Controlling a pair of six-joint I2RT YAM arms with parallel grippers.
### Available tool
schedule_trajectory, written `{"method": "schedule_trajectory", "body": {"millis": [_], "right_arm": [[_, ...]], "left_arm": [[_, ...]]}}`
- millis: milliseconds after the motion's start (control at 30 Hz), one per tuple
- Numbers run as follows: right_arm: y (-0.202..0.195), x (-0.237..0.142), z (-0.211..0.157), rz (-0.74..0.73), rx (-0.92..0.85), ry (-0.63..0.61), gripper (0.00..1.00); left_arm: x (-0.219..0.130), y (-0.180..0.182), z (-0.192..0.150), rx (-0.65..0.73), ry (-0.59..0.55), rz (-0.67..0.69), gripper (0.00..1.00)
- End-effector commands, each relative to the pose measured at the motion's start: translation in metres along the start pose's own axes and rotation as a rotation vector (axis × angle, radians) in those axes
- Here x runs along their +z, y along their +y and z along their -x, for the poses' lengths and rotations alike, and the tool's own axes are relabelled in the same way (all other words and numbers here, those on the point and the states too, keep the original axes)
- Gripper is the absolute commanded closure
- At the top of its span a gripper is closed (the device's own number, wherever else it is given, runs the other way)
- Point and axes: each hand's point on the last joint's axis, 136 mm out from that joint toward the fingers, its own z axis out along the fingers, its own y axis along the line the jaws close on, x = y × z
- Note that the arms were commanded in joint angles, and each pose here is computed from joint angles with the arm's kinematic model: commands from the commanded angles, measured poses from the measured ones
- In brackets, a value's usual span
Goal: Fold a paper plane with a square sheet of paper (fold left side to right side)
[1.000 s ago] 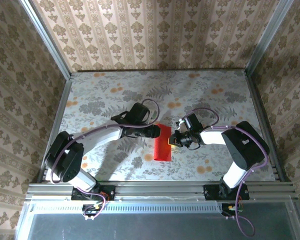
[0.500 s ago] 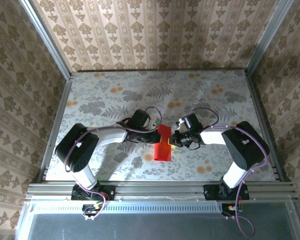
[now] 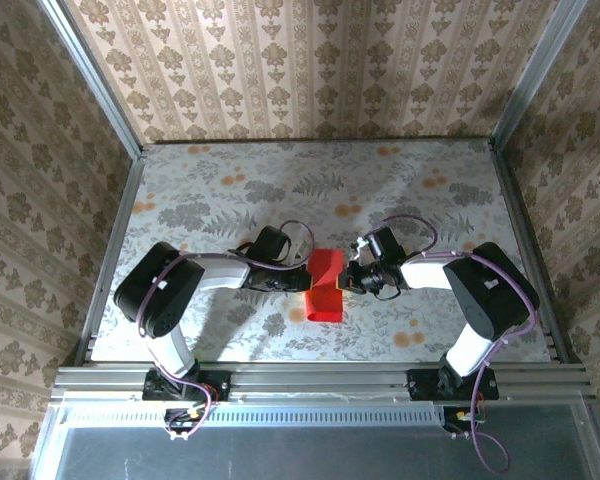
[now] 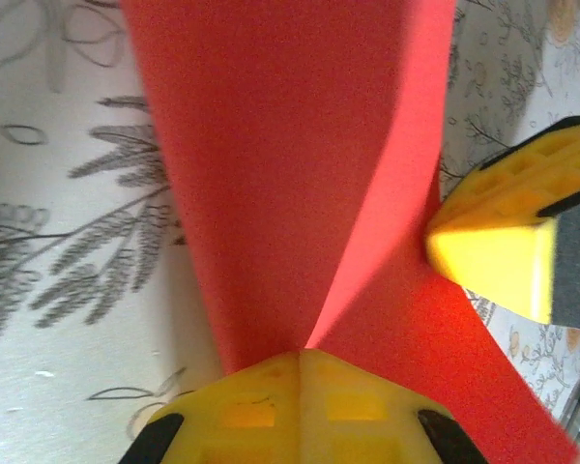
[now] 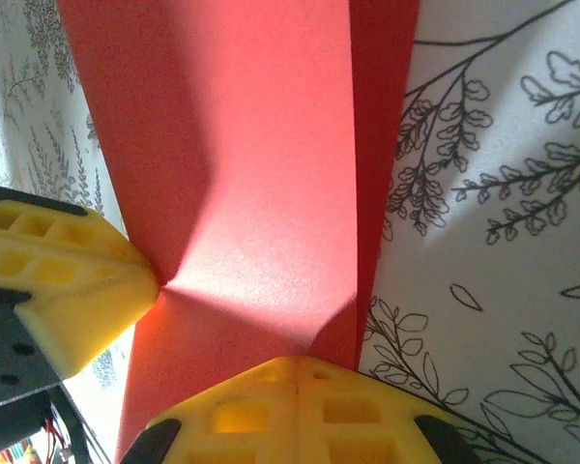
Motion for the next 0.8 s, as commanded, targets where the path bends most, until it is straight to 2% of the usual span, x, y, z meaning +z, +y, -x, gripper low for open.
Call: {"method": "schedule_trajectory", "body": {"millis": [0, 333, 467, 767], "right_arm": [[-0.064, 0.003, -0.043, -0.254, 0.09, 0.111, 1.0], [-0.048, 0.003, -0.035, -0.195, 0.082, 0.087, 1.0], [-0.047, 0.003, -0.034, -0.195, 0.078, 0.085, 1.0], [-0.046, 0.005, -0.034, -0.196, 0.073, 0.092, 1.0]], "left_arm": [[-0.003, 0.009, -0.005, 0.007, 0.019, 0.021, 1.0], [-0.03, -0.032, 0.019, 0.106, -0.052, -0.04, 1.0], [-0.025, -0.046, 0.015, 0.135, -0.045, -0.071, 1.0], [0.001, -0.03, 0.003, 0.097, -0.002, -0.043, 1.0]]}}
